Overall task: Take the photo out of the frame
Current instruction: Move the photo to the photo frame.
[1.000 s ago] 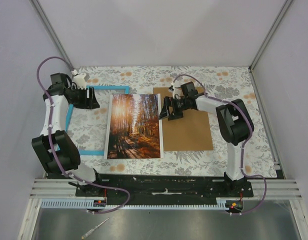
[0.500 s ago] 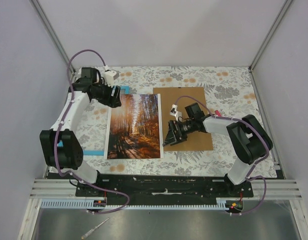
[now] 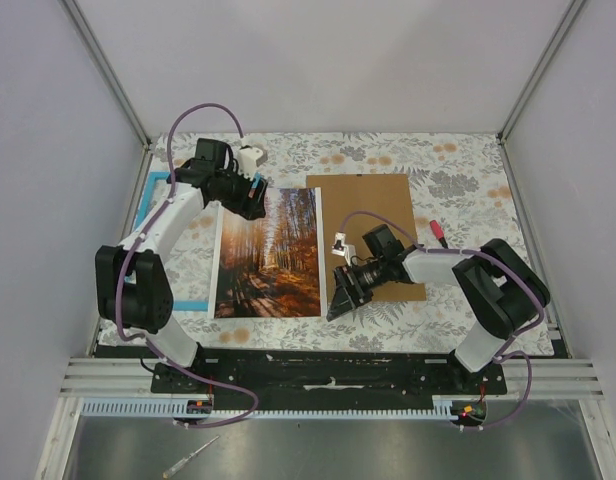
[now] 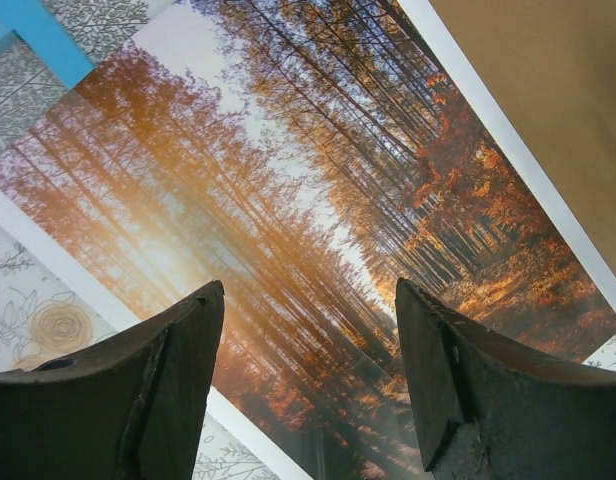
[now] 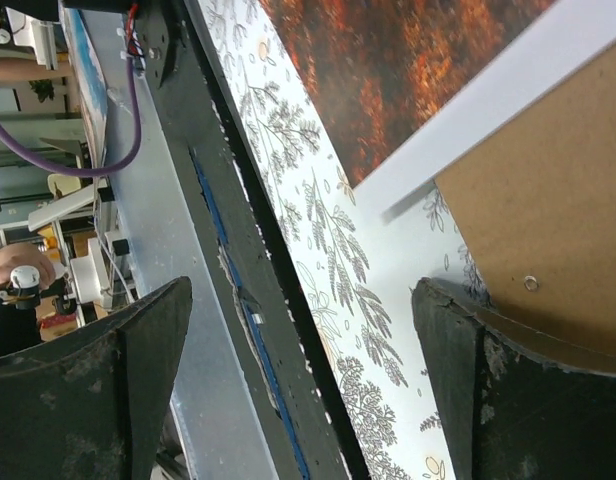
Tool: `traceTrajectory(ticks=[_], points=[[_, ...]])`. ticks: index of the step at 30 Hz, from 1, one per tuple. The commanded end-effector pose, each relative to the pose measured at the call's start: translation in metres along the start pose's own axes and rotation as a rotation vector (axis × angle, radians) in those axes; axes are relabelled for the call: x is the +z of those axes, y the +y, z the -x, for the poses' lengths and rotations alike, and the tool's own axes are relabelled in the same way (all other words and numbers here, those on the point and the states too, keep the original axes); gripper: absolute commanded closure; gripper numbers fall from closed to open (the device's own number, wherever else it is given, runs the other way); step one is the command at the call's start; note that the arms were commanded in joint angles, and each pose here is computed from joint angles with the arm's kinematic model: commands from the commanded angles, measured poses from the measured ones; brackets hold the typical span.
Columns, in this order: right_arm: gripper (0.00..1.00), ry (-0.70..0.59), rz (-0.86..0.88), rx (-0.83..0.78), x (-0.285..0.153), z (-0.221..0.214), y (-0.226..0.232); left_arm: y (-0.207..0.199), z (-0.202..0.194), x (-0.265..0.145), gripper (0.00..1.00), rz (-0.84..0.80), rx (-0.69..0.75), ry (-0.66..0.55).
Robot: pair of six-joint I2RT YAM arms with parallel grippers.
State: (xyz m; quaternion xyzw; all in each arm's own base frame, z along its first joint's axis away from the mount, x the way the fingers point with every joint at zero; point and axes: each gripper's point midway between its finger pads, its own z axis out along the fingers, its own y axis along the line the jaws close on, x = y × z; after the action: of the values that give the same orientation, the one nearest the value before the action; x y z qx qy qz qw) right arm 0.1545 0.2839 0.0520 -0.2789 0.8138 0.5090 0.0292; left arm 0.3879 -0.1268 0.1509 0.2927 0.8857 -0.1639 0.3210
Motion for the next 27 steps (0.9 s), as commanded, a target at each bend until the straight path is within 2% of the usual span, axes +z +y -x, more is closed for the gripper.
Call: traceTrajectory(ticks=[1, 10, 27], points=[[0.02, -0.049, -0.026, -0.056, 0.0, 0.004, -0.004, -0.004, 0.007, 0.014, 0.24, 0.007, -0.005, -0.027], [0.02, -0.028, -0.065, 0.08, 0.014, 0.004, -0.018, -0.004, 0.007, 0.02, 0.24, 0.026, -0.003, -0.022], [0.02, -0.028, -0.026, 0.15, 0.029, 0.019, -0.011, -0.009, 0.004, 0.019, 0.24, 0.021, -0.036, -0.045]])
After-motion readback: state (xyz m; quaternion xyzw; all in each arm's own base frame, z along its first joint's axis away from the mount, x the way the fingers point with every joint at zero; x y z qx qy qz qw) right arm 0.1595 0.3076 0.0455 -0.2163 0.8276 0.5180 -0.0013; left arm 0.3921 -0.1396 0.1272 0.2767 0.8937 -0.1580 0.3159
